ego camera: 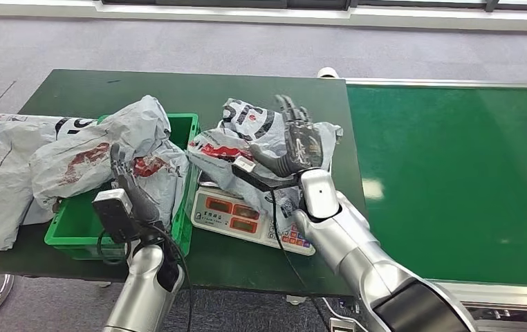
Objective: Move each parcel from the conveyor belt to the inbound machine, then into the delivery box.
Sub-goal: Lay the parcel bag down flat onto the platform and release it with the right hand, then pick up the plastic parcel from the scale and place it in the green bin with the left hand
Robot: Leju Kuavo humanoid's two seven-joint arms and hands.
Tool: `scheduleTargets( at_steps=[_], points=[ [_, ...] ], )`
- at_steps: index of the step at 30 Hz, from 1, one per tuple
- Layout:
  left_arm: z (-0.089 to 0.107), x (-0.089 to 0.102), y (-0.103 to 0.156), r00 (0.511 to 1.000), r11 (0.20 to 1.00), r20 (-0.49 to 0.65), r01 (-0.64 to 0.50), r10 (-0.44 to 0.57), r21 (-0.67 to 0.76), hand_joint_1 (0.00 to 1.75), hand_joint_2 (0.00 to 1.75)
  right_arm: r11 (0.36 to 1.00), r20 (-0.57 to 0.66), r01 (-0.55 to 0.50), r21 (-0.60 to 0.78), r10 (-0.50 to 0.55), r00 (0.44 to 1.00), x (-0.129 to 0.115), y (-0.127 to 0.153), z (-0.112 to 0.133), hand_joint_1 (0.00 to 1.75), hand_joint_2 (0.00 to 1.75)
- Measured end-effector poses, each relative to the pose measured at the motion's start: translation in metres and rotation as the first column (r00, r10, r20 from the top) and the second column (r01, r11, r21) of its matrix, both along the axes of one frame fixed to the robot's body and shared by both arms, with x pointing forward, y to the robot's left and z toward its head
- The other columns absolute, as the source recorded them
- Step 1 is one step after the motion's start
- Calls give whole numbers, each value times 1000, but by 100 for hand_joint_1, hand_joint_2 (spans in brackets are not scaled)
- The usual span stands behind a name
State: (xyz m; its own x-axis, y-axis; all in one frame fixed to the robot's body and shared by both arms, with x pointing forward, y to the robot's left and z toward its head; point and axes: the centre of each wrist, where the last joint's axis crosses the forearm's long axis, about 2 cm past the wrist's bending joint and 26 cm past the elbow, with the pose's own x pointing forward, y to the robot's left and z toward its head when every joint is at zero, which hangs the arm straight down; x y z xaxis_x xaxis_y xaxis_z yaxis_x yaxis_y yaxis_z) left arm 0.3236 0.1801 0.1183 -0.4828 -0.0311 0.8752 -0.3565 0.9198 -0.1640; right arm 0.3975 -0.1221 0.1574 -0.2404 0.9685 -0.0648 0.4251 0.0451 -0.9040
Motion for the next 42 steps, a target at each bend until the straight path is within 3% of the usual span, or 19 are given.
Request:
scheduleTargets(
  at_steps=[3, 8, 14, 17, 23, 27, 32, 37, 41, 42],
  points=[
    [-6, -9, 5, 999, 1000, -13, -30, 31, 6, 0, 0, 998, 29, 57, 6, -57, 998, -1, -18, -4, 0, 0],
    [-8, -15, 9, 998, 998, -16, -65, 65, 20, 0, 0, 998, 58, 55, 15, -56, 997, -5, -32, -7, 0, 0],
    [-11, -22, 16, 994, 991, -13, -112, 113, 71, 0, 0, 967, 135, -125, 220, 96, 986, -13, -69, 6, 0, 0],
    [-11, -24, 17, 993, 988, -6, -117, 118, 97, 0, 0, 917, 201, -165, 363, 96, 975, -17, -89, 7, 0, 0],
    [-9, -18, 22, 993, 967, -8, -110, 115, 229, 0, 0, 816, 306, -186, 547, 11, 952, -65, -102, 4, 0, 0],
    [-7, -3, 27, 995, 942, -98, 59, -28, 332, 0, 0, 730, 402, -270, 627, -7, 916, -100, -105, 16, 0, 0],
    [17, 31, 14, 971, 785, -169, 236, -169, 573, 0, 0, 592, 556, -447, 671, -1, 831, -124, -115, 41, 0, 0],
    [50, 71, -15, 934, 502, -287, 356, -213, 788, 0, 0, 538, 705, -600, 592, 14, 709, -140, -122, 62, 0, 0],
    [66, 90, -27, 923, 407, -318, 382, -218, 830, 0, 175, 528, 745, -637, 561, 13, 667, -146, -124, 72, 0, 175],
    [70, 95, -30, 914, 370, -346, 403, -213, 837, 0, 175, 528, 756, -647, 550, 14, 654, -147, -124, 75, 0, 175]
  ],
)
